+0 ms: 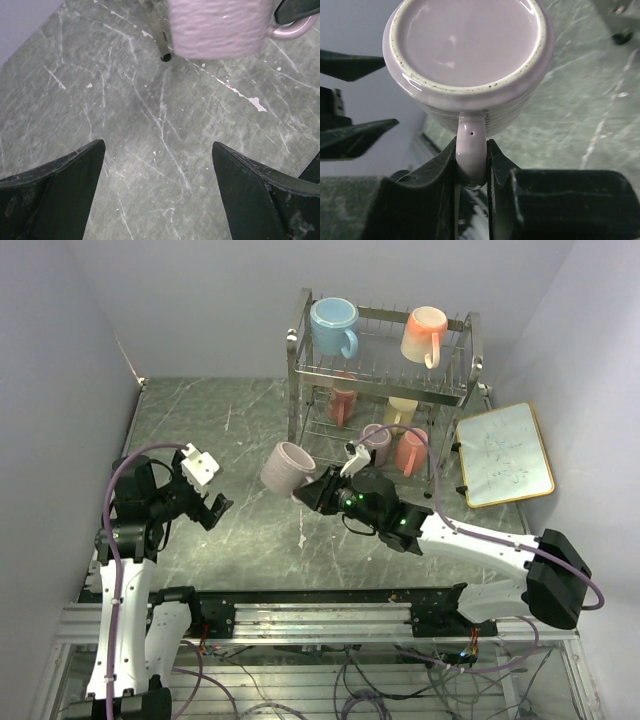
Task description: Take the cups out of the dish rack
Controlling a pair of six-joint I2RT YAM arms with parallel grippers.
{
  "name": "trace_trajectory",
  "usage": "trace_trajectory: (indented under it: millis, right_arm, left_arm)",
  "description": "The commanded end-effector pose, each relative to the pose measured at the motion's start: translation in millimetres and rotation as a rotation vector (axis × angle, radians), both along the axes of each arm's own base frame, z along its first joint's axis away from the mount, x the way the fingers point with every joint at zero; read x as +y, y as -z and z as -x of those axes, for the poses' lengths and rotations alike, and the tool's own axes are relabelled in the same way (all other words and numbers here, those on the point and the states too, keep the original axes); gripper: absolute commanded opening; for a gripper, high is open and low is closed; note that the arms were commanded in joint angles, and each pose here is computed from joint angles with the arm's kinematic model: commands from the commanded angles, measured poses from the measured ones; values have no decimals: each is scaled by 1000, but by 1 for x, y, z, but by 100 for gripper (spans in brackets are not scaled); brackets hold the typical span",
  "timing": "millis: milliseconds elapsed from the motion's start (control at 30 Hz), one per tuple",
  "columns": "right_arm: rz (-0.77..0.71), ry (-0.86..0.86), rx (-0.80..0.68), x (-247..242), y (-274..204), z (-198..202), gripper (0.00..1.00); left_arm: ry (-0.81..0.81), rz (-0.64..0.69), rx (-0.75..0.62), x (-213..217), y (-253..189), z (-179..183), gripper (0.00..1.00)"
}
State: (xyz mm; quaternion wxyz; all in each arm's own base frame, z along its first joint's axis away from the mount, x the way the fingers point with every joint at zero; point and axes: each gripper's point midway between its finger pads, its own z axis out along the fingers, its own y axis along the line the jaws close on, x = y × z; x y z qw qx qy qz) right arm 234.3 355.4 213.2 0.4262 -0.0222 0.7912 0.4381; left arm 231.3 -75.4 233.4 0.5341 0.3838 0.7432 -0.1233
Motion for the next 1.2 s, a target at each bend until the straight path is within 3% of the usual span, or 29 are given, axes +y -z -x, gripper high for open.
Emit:
trace_trajectory:
  millis: [0, 267, 567, 867, 1167]
  right_arm:
    - [-444, -107, 105, 37, -87, 14, 0]
    - [-725, -294, 312, 57, -112, 43, 0]
    - [-778, -344, 418, 60, -112, 62, 0]
    - [-844, -415, 512, 62, -115, 77, 0]
    - [-865, -439, 526, 63, -123, 88, 0]
  left_arm:
    - [112, 14, -49, -14, -10, 9, 100]
    - [205, -16, -111, -22, -9, 19, 100]
    - [175, 59, -183, -26, -38, 11, 94]
    - [154, 58, -182, -23, -40, 3, 74]
    - [108, 106, -205, -22, -46, -10, 79]
